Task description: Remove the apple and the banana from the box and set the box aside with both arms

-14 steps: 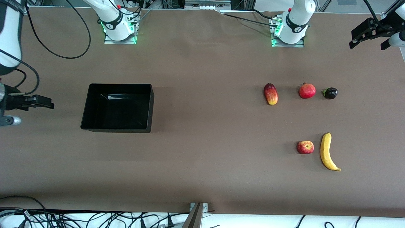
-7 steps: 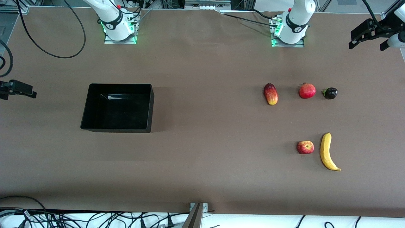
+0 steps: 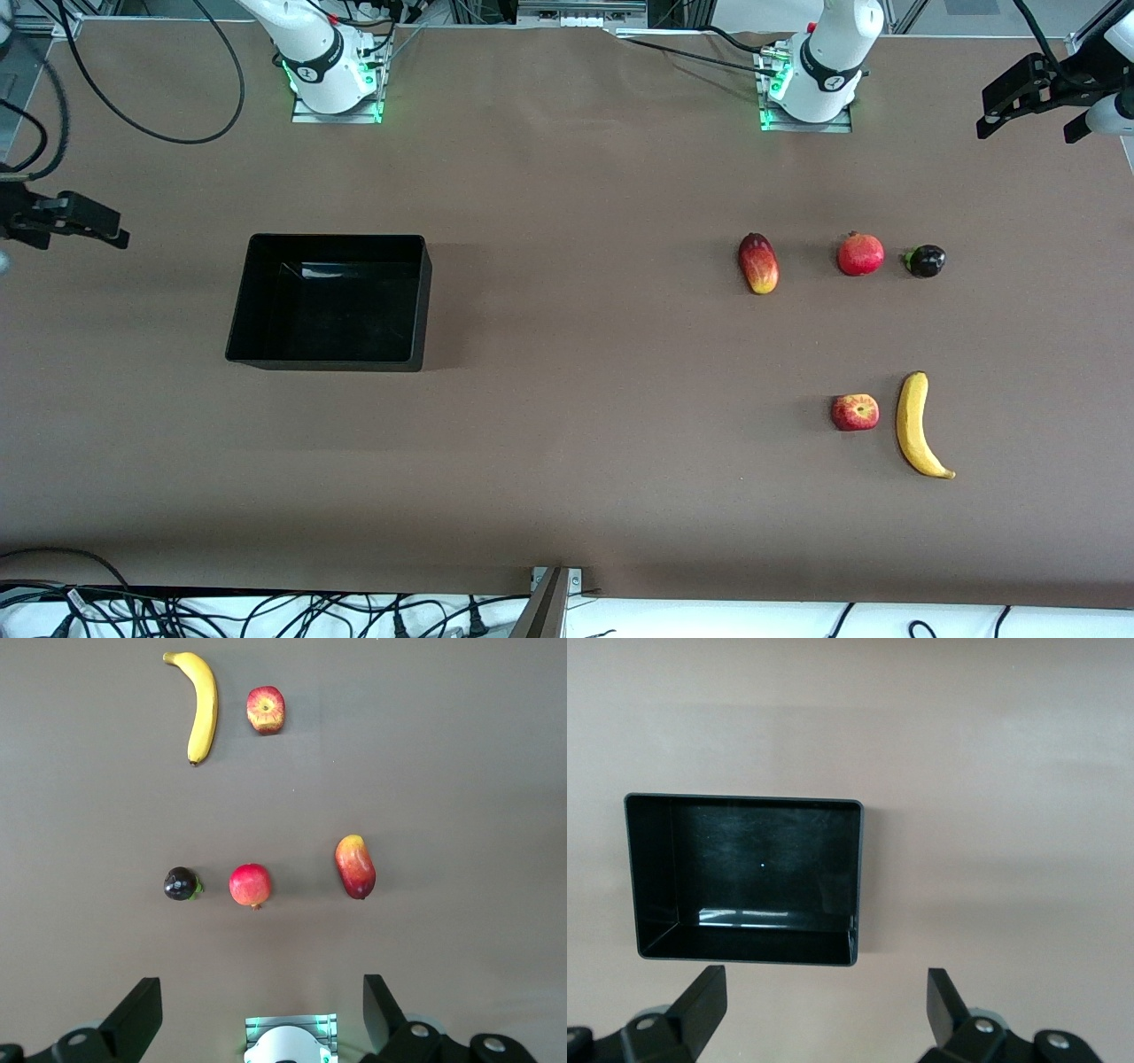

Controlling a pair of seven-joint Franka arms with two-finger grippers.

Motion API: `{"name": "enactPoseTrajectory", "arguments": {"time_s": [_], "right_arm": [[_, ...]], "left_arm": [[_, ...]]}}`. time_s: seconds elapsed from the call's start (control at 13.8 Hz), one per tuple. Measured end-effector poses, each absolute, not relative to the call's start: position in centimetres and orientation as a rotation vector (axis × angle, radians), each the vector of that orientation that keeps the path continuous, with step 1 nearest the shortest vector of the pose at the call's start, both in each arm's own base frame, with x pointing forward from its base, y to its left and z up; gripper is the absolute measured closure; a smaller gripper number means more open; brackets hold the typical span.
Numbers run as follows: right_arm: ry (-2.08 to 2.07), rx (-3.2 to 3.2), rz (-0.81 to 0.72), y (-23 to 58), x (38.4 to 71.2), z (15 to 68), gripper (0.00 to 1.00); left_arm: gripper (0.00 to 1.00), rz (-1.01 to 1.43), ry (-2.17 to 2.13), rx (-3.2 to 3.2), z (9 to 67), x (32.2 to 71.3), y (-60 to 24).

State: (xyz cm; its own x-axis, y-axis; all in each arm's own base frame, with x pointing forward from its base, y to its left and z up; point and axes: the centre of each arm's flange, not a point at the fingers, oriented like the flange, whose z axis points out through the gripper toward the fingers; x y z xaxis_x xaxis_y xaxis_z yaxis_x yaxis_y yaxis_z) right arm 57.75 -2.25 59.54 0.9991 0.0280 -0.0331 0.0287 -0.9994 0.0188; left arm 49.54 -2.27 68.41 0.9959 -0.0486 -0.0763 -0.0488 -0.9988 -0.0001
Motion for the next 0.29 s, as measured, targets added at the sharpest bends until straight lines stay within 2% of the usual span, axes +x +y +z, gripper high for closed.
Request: {"name": "enactPoseTrajectory", "arguments": {"time_s": [0.29], "right_arm": [[0.051, 3.119, -0.033, -1.6, 55.0, 59.7, 0.00]], "left_arm": [[0.00, 0.115, 0.079, -3.146, 67.9, 49.8, -2.4]]}}
